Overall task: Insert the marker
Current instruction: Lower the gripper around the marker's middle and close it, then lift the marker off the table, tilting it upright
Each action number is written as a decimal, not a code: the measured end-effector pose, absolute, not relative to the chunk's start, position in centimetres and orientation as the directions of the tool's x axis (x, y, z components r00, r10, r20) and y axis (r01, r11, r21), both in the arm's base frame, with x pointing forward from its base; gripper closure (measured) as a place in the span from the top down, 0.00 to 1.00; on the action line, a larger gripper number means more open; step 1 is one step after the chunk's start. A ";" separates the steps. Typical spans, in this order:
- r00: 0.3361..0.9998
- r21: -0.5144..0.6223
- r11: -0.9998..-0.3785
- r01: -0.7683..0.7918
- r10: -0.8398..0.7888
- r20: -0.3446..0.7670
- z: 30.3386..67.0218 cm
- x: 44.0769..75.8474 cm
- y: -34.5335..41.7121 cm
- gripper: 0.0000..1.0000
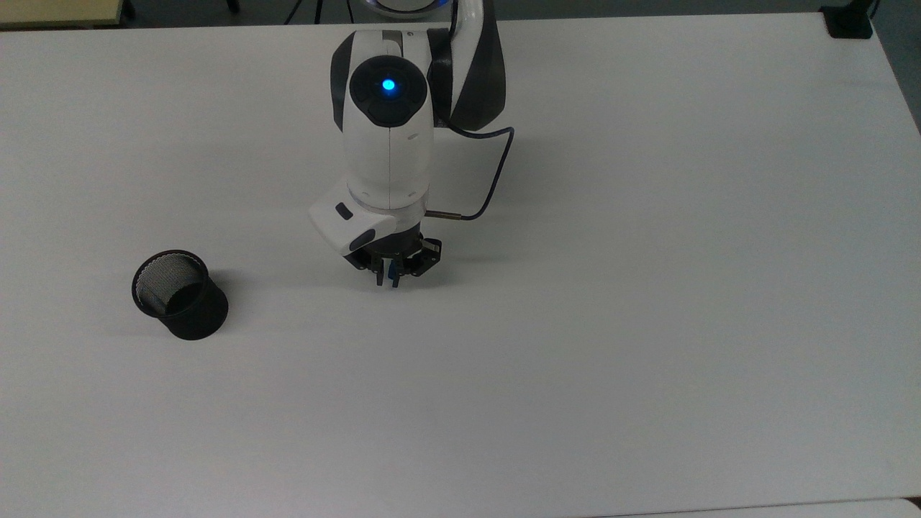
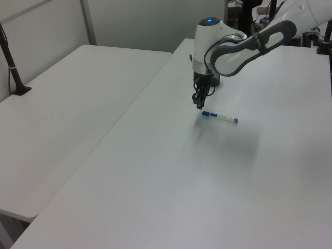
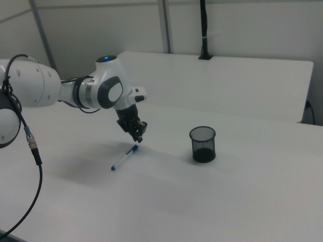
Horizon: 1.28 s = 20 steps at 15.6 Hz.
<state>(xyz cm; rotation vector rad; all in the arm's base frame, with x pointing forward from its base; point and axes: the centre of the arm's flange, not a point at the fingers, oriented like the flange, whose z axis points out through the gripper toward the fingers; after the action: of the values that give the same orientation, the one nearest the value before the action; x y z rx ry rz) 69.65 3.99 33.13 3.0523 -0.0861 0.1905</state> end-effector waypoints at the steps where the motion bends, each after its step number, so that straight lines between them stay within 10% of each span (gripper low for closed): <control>1: 0.991 0.079 -0.995 -0.062 -0.052 0.123 33.0 69.6 4.0 0.22; 7: 0.993 0.082 -0.995 -0.063 -0.055 0.104 32.0 69.4 4.0 0.59; 12: 0.998 0.088 -0.995 -0.039 -0.034 0.058 30.3 68.8 5.5 0.53; 20: 0.998 0.090 -0.995 -0.036 -0.031 0.048 30.6 68.6 5.9 0.18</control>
<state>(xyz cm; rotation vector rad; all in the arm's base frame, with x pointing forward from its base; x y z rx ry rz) 68.62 5.90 30.64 3.0496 -0.0512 0.0710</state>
